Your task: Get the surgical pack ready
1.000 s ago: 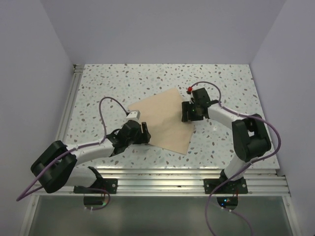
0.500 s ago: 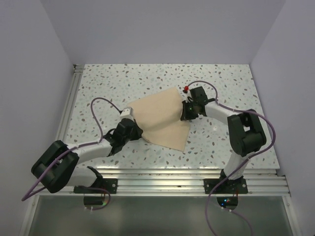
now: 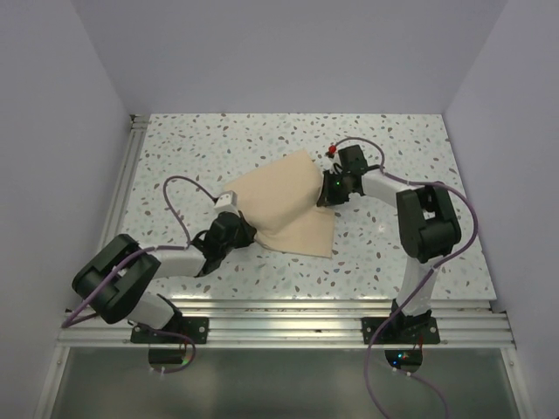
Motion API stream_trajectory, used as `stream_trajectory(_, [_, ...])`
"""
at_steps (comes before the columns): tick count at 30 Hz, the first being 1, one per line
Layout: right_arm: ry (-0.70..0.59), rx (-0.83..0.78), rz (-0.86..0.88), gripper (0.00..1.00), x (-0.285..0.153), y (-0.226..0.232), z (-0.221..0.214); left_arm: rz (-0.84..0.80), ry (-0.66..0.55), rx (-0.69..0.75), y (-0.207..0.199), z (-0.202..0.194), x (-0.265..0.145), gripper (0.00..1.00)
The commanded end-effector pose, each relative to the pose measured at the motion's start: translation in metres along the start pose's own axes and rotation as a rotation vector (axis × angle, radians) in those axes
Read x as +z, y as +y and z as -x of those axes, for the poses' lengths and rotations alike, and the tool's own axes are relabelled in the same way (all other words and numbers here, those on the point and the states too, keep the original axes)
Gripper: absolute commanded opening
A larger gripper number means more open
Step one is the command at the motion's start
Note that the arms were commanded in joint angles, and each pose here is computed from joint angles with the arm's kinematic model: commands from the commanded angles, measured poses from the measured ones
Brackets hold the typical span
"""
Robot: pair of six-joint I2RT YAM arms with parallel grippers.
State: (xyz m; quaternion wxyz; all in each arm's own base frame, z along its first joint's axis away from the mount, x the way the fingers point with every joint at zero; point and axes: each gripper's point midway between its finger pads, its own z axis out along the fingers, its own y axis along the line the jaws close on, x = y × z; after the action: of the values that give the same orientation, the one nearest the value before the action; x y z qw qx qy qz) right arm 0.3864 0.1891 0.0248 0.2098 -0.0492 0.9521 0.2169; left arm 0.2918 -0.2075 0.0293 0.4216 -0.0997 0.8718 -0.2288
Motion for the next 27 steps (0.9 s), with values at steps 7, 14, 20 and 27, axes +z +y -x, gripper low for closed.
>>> stream_trajectory(7, [0.080, 0.094, -0.206, 0.00, 0.013, -0.055, -0.023, 0.276, 0.002, 0.148, 0.053, -0.021, -0.017, 0.00])
stream_trajectory(14, [0.040, 0.108, -0.235, 0.00, -0.003, -0.057, -0.015, 0.326, -0.009, 0.201, 0.050, -0.024, -0.027, 0.00])
stream_trajectory(20, [-0.014, 0.100, -0.259, 0.09, -0.023, -0.055, -0.007, 0.264, 0.020, 0.208, 0.027, -0.035, -0.036, 0.04])
stream_trajectory(27, [-0.089, 0.099, -0.256, 0.44, -0.039, -0.049, 0.007, 0.318, 0.029, 0.220, 0.028, -0.023, -0.061, 0.69])
